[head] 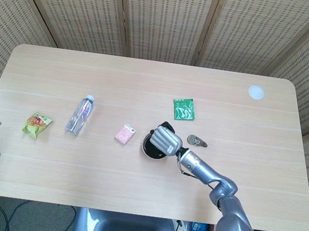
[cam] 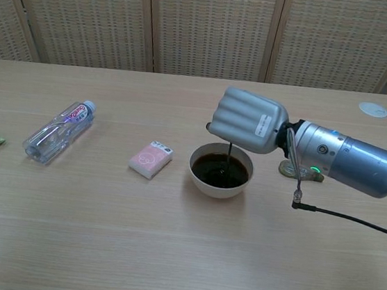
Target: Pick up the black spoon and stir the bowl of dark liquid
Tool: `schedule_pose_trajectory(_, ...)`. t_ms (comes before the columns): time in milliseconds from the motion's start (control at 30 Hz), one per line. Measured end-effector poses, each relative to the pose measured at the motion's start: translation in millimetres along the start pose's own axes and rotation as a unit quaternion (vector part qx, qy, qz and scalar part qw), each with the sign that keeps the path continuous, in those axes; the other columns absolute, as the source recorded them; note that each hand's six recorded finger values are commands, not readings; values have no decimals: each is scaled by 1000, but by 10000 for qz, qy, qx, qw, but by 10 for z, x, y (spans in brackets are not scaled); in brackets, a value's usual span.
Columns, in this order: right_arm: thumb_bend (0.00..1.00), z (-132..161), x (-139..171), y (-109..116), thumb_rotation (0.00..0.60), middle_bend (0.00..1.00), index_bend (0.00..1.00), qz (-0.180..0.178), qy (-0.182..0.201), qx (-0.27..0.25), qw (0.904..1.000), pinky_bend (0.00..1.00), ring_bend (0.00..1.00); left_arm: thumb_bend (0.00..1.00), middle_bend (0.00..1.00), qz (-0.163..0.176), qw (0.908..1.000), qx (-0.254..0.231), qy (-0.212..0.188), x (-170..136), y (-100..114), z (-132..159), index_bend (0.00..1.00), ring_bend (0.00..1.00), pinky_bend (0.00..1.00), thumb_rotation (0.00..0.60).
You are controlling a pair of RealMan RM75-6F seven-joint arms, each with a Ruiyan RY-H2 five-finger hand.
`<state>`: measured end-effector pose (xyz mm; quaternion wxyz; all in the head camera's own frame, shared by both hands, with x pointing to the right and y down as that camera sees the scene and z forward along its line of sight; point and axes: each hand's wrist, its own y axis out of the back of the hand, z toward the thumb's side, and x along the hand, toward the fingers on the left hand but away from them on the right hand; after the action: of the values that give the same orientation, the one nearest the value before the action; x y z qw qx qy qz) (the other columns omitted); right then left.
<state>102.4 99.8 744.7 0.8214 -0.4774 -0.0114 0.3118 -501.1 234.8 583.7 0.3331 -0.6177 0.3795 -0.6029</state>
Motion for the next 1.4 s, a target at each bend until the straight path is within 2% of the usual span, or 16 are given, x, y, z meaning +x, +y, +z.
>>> schedule_pose_trajectory(167, 369, -25, 5, -2, 600, 900, 515, -1, -62, 2, 10000, 1000, 932, 406, 0, 6, 10000, 0, 4, -5, 4, -2, 52, 0, 0, 600)
schedule_pose_trajectory(367, 320, -24, 16, 4, 600, 899, 498, -15, -98, -39, 9999, 1000, 933, 406, 0, 13, 10000, 0, -8, -4, 9, 5, 52, 0, 0, 600)
schedule_pose_trajectory(633, 308, -119, 18, 2, 600, 891, 482, -22, -297, -103, 9995, 1000, 932, 406, 0, 23, 10000, 8, 11, -7, 19, -6, 52, 0, 0, 600)
schedule_pose_trajectory(800, 309, -254, 27, 29, 600, 884, 482, -114, -574, -265, 9979, 1000, 933, 406, 0, 22, 10000, 9, -6, -4, 21, 5, 52, 0, 0, 600)
schedule_pose_trajectory(967, 309, -423, 60, 60, 600, 834, 482, -243, -940, -578, 9936, 995, 925, 406, 0, 44, 10000, 10, -28, 0, 34, 16, 52, 0, 0, 600)
schedule_pose_trajectory(1200, 309, -612, 150, 20, 600, 728, 482, -233, -1465, -1215, 9814, 958, 795, 406, 0, 83, 10000, 1, -40, -8, 56, 19, 52, 0, 0, 600)
schedule_pose_trajectory(1400, 310, -686, 249, -31, 600, 600, 482, -124, -1769, -1827, 9670, 828, 638, 407, 0, 137, 9999, -14, -35, -14, 85, 7, 52, 0, 0, 600)
